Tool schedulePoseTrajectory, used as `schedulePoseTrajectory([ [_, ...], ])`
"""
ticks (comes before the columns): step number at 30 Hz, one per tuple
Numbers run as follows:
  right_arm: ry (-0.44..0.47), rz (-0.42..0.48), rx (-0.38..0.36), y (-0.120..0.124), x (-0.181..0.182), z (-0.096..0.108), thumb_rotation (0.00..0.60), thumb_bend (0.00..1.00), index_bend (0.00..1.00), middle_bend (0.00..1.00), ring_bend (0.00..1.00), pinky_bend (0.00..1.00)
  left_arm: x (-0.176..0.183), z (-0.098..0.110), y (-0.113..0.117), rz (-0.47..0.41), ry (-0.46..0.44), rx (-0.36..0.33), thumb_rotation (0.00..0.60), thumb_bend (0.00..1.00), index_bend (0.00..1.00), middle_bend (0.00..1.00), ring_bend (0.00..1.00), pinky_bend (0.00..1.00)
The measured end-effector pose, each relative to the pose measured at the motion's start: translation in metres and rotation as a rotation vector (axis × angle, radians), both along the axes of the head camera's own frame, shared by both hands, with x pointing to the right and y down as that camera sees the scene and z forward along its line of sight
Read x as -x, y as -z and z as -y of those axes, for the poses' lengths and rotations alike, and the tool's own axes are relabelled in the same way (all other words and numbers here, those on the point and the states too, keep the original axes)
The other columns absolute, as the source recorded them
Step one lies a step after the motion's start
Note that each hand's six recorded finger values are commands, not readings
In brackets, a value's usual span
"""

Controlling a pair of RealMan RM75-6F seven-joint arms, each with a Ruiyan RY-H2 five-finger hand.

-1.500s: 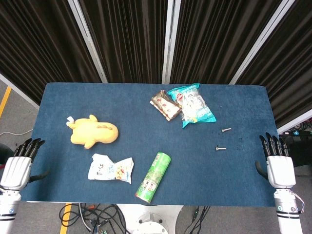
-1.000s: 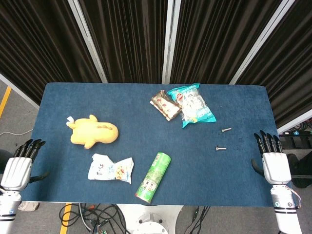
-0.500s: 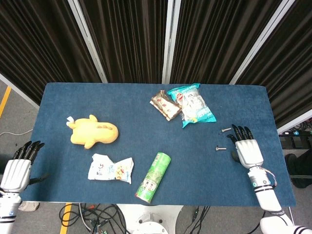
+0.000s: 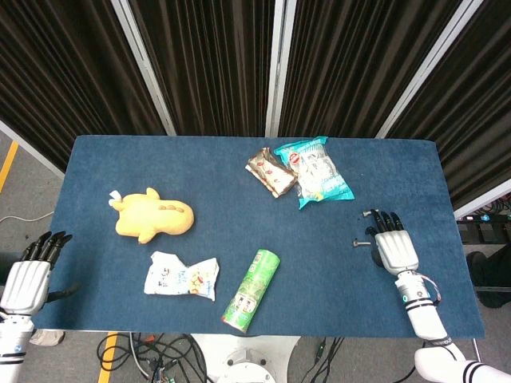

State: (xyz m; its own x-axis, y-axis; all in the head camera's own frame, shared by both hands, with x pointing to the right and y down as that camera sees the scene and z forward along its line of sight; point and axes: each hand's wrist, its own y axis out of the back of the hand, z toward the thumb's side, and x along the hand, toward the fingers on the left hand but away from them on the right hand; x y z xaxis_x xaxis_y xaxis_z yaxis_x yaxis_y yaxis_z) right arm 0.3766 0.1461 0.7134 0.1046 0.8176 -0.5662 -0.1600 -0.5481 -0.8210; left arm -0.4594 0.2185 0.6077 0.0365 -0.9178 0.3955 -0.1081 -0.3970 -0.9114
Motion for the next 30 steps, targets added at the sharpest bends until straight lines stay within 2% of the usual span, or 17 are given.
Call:
schedulePoseTrajectory([
  [18,-0.005,0.007,0.008,-0.014,0.004,0.002,0.600,0.31,0.43,0.03,0.00,0.00,0.003,-0.001,-0.001,0.007,0.004,0.008,0.600,0.00,0.14,0.12,0.05,0.17],
  [30,-0.006,0.007,-0.002,-0.015,0.005,0.004,0.600,0.31,0.54,0.03,0.00,0.00,0.003,-0.002,-0.001,0.003,0.009,0.010,0.600,0.00,0.14,0.12,0.05,0.17],
])
